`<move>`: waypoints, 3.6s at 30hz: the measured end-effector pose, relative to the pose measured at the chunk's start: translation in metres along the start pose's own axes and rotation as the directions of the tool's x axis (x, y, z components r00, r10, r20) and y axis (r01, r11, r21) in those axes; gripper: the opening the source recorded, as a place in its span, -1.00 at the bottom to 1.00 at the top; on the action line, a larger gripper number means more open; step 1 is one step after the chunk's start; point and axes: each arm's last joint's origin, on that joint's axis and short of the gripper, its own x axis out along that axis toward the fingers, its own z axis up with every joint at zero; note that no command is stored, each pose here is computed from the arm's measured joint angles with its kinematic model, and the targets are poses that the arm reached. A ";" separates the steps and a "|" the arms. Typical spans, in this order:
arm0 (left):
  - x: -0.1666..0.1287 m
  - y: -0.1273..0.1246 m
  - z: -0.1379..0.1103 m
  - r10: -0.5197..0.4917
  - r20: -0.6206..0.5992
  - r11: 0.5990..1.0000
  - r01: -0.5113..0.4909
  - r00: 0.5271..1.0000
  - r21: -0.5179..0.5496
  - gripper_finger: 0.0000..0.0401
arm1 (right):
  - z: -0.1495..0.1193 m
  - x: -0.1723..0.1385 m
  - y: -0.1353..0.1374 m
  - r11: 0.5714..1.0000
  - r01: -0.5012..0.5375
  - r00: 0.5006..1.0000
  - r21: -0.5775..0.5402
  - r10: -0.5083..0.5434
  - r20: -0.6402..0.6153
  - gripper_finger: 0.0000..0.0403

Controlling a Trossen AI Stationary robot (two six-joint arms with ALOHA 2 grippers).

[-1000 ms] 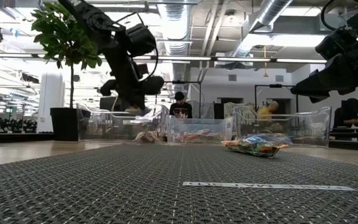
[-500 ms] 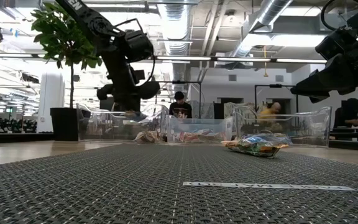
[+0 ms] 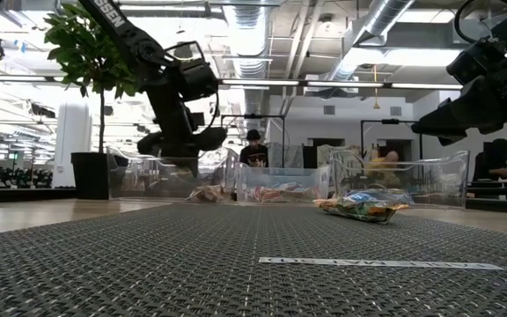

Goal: Pick and place Granola Bars by type
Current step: Put the bottom left orange granola bar into the left transparent bin, then put the bottom orange granola bar into the left transparent bin

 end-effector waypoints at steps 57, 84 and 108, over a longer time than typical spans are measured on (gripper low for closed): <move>-0.058 -0.025 0.005 -0.063 0.221 0.993 0.040 0.973 0.108 -0.37 | 0.000 0.000 0.000 1.000 0.000 1.000 0.000 0.000 -0.001 -0.49; -0.160 -0.091 -0.084 -0.508 -0.007 0.033 0.028 0.861 0.999 -0.37 | 0.000 0.000 0.000 1.000 0.000 1.000 0.000 0.000 0.000 -0.49; -0.163 -0.156 -0.109 -0.441 -0.153 -0.514 -0.109 0.885 0.851 -0.37 | 0.000 0.000 0.000 1.000 0.000 1.000 0.000 0.000 0.000 -0.49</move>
